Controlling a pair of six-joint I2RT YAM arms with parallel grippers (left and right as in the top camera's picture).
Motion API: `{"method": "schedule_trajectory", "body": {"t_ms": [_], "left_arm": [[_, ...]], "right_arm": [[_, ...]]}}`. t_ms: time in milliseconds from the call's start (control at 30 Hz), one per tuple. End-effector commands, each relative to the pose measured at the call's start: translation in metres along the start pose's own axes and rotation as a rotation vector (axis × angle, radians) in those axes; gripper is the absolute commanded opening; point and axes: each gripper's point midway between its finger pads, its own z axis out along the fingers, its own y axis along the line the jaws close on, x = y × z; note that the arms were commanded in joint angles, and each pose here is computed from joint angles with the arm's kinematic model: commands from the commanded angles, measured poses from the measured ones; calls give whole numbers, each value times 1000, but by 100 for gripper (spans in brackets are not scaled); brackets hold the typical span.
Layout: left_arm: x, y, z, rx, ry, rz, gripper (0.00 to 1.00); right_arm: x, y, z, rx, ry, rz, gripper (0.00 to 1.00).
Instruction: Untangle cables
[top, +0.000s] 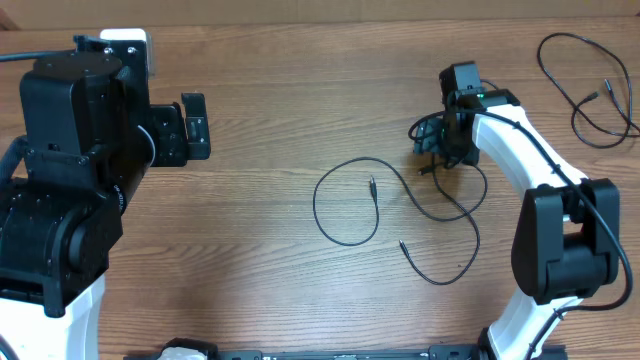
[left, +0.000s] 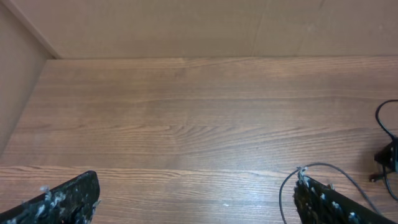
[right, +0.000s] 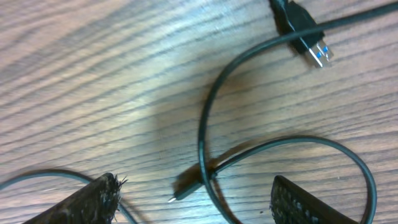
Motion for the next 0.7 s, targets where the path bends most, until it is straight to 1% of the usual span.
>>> {"method": "schedule_trajectory", "body": {"t_ms": [0, 200, 333, 533, 600, 667], "left_arm": [[-1, -1, -3, 11, -5, 15, 100], [3, -1, -3, 7, 11, 21, 100], [3, 0, -3, 7, 11, 21, 100], [3, -1, -3, 7, 11, 21, 99], [3, -1, -3, 7, 12, 21, 100], [3, -1, -3, 7, 13, 22, 100]], "right_arm": [[-8, 5, -11, -18, -32, 7, 77], [-11, 7, 1, -21, -40, 4, 78], [-20, 8, 18, -14, -61, -106, 79], [-17, 1, 33, 27, -41, -104, 81], [-16, 0, 37, 29, -33, -100, 80], [-13, -1, 42, 34, -20, -100, 74]]}}
